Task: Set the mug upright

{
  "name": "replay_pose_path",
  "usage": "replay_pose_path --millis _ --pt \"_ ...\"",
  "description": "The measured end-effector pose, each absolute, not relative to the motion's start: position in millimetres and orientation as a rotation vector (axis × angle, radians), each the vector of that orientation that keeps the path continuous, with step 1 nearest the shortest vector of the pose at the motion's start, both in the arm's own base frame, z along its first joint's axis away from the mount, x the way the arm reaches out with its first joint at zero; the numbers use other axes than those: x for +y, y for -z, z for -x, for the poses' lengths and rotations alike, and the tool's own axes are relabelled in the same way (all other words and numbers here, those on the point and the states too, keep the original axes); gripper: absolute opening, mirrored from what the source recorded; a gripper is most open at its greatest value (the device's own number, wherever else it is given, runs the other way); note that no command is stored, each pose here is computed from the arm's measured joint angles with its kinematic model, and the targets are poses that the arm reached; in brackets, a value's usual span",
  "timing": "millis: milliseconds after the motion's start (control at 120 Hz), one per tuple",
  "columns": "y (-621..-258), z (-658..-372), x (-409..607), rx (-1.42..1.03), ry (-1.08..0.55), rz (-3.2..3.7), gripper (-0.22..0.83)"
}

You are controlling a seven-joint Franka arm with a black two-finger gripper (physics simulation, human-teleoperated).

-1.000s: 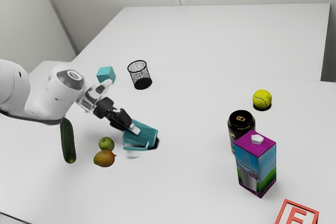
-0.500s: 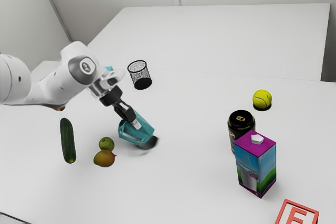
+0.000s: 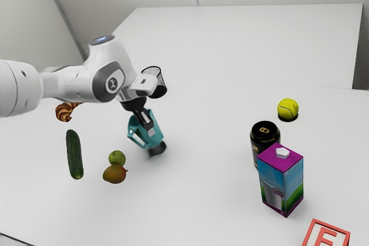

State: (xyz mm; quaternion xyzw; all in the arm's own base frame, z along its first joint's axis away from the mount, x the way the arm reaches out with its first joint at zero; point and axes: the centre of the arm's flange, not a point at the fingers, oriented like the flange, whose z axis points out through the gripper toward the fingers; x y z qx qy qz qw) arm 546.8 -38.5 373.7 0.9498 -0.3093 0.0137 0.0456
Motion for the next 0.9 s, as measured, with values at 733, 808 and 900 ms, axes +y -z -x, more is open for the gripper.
replay_pose_path --millis 733,808,900 --pt "-339.6 -535.9 -57.7 -0.859 0.021 -3.024 0.11" --pt "-342.8 -536.0 -57.8 -0.847 0.011 -3.03 0.23" --pt "-352.1 -535.4 -60.4 -0.843 -0.014 -3.038 0.35"
